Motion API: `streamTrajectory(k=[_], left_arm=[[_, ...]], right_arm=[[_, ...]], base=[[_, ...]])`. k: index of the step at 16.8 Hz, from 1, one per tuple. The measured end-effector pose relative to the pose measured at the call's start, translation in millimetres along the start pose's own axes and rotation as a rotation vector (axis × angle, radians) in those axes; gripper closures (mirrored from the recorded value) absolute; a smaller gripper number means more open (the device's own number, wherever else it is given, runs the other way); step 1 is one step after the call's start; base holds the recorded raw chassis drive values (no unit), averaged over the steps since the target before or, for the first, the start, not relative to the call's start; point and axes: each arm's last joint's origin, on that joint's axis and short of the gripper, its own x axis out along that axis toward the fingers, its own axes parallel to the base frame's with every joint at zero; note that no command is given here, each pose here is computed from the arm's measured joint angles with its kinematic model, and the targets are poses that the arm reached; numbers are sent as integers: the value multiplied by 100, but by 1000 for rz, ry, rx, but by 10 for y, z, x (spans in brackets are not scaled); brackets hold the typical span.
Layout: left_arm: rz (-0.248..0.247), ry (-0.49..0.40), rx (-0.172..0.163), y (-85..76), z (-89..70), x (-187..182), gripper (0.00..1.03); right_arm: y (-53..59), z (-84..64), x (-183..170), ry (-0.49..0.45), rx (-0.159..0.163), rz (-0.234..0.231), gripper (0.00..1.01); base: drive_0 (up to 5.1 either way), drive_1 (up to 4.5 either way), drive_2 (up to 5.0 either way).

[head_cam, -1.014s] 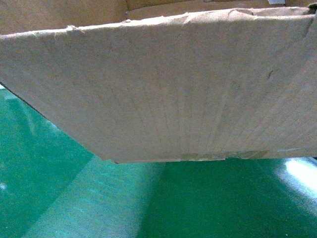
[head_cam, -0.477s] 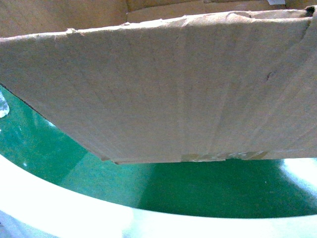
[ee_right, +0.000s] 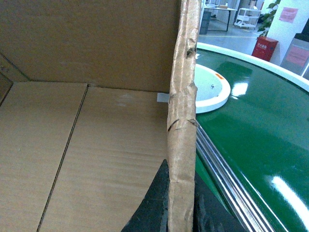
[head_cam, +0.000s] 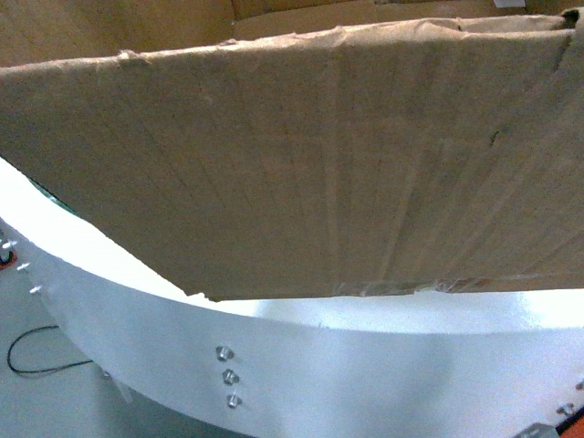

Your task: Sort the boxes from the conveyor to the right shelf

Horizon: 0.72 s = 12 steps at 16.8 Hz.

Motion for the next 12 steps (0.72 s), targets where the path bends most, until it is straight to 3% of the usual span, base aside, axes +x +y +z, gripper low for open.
streamTrajectory(k=[9, 12], left_arm=[[12, 1, -1, 21, 2, -10, 101], [3, -1, 0, 4, -1, -10, 101]], right_arm=[[8, -2, 0, -2, 0, 8, 97], [-1, -5, -1, 1, 1, 2, 97]], base=[[-14, -411, 384], [57, -540, -200]])
